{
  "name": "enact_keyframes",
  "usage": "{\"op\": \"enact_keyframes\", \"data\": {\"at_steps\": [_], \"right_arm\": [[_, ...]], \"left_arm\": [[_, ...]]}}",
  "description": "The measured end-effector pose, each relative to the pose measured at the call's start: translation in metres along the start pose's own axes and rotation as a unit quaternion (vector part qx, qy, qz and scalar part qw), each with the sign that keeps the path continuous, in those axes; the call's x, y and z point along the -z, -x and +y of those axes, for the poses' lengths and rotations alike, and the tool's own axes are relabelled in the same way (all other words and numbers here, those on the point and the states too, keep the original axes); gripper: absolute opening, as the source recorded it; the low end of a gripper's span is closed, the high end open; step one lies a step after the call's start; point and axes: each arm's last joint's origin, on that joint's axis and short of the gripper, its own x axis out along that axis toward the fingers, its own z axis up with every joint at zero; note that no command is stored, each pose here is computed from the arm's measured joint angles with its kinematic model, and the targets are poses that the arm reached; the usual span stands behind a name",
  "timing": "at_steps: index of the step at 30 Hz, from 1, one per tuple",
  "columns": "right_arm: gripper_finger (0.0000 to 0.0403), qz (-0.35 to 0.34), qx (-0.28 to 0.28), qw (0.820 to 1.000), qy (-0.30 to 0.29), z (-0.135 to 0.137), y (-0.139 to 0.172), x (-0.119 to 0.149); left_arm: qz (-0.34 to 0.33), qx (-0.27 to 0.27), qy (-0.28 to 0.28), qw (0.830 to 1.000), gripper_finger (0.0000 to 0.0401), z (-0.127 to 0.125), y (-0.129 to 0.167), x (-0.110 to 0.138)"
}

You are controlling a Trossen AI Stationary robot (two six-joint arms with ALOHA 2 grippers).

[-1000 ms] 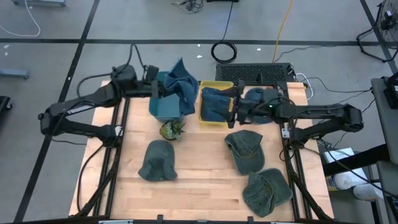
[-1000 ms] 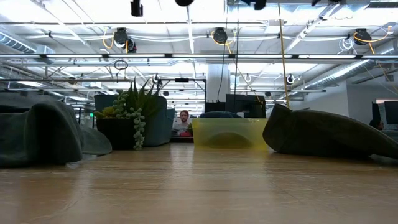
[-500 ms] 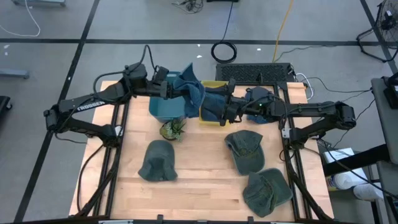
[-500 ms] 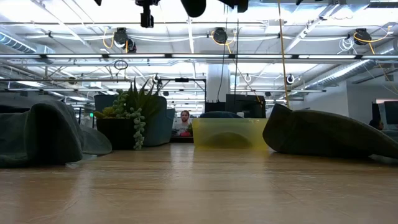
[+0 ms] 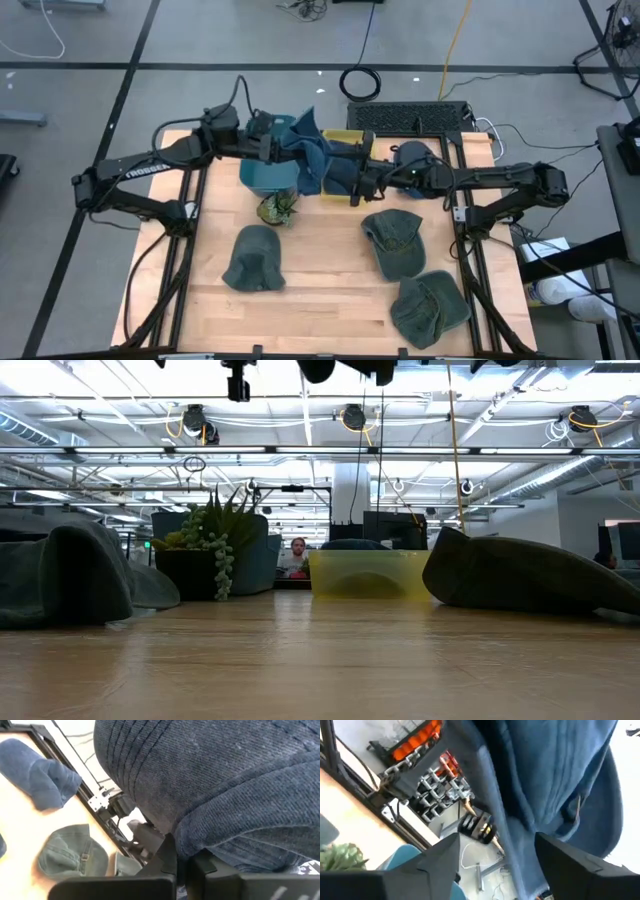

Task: Pick & Place hat
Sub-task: Put the bottom blue cap into the yellow bin

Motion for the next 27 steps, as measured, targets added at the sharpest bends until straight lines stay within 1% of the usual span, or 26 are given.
{"op": "enact_keyframes", "data": {"at_steps": [2, 6, 8, 10, 13, 15, 17, 19, 21, 24, 27], "right_arm": [[0.0218, -0.008, 0.002, 1.0, -0.001, 0.002, -0.002, -0.002], [0.0172, -0.005, -0.01, 1.0, 0.005, 0.011, -0.007, -0.001], [0.0143, -0.009, -0.011, 1.0, 0.013, 0.013, -0.008, -0.003], [0.0111, -0.014, -0.013, 1.0, 0.023, 0.015, -0.008, -0.006], [0.0058, -0.016, -0.001, 0.999, 0.04, 0.015, -0.007, -0.01], [0.0024, -0.004, 0.022, 0.999, 0.038, 0.013, -0.007, -0.012], [0.0013, 0.002, 0.037, 0.999, 0.032, 0.012, -0.006, -0.013], [0.0015, 0.006, 0.047, 0.999, 0.013, 0.01, -0.006, -0.013], [0.0012, 0.008, 0.05, 0.999, -0.007, 0.01, -0.006, -0.013], [0.001, 0.016, 0.057, 0.998, -0.012, 0.009, -0.005, -0.013], [0.001, 0.015, 0.064, 0.998, -0.015, 0.005, -0.002, -0.015]], "left_arm": [[0.005, -0.006, 0.004, 1.0, 0.0006, 0.002, -0.002, 0.002], [0.01, -0.004, 0.004, 1.0, 0.0006, 0.004, -0.007, 0.003], [0.016, -0.012, 0.009, 1.0, 0.0006, 0.007, -0.01, 0.005], [0.017, -0.008, 0.007, 1.0, 0.0006, 0.006, -0.009, 0.005], [0.013, -0.005, 0.003, 1.0, 0.0006, 0.005, -0.009, 0.004], [0.011, -0.007, 0.005, 1.0, 0.0006, 0.006, -0.008, 0.003], [0.009, -0.005, 0.003, 1.0, 0.0006, 0.005, -0.008, 0.002], [0.009, -0.003, 0.003, 1.0, 0.0011, 0.005, -0.008, 0.002], [0.01, -0.002, 0.002, 1.0, 0.003, 0.005, -0.008, 0.002], [0.017, 0.002, -0.003, 1.0, 0.0069, 0.005, -0.008, 0.003], [0.032, 0.033, -0.031, 0.998, 0.0105, 0.0, -0.008, 0.003]]}}
